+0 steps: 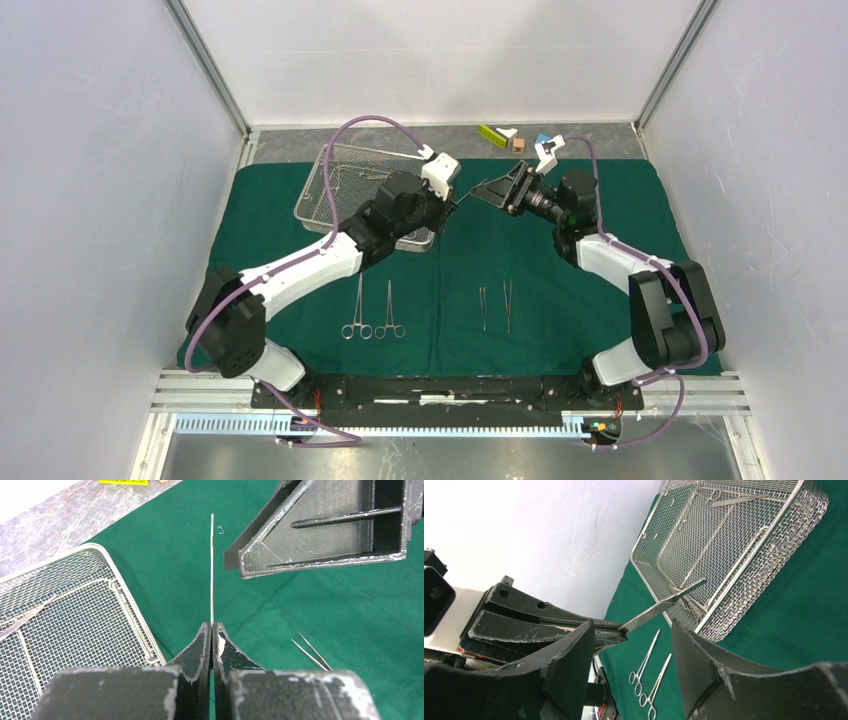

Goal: Open and lay out the surgical kit
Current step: Pick up the medical item from the container.

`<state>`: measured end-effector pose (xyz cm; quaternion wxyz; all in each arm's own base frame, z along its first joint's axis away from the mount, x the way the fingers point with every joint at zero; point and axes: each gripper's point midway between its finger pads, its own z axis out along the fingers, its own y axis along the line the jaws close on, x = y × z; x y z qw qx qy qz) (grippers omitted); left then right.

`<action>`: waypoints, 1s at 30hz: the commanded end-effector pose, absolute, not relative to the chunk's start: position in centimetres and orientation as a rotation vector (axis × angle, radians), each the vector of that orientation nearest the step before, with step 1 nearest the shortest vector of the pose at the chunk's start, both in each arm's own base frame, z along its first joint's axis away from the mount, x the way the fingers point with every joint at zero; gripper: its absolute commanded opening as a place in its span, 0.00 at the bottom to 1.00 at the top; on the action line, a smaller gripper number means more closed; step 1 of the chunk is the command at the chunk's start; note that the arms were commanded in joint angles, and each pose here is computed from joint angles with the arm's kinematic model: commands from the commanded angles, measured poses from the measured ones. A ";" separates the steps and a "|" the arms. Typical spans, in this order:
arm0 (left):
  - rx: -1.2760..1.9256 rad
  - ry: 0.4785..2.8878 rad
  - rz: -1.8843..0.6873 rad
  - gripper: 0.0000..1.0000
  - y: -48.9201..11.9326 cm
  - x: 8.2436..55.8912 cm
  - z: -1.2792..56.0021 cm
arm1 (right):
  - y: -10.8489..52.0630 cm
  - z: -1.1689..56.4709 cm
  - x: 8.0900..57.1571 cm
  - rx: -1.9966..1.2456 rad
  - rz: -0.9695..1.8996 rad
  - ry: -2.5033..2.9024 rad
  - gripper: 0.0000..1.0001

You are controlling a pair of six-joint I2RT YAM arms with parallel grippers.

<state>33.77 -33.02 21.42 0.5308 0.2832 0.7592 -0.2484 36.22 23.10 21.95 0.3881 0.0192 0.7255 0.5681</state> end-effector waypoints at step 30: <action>0.813 1.666 -0.464 0.02 -34.1 33.4 23.6 | 24.4 22.6 36.4 0.047 1.594 1.765 0.45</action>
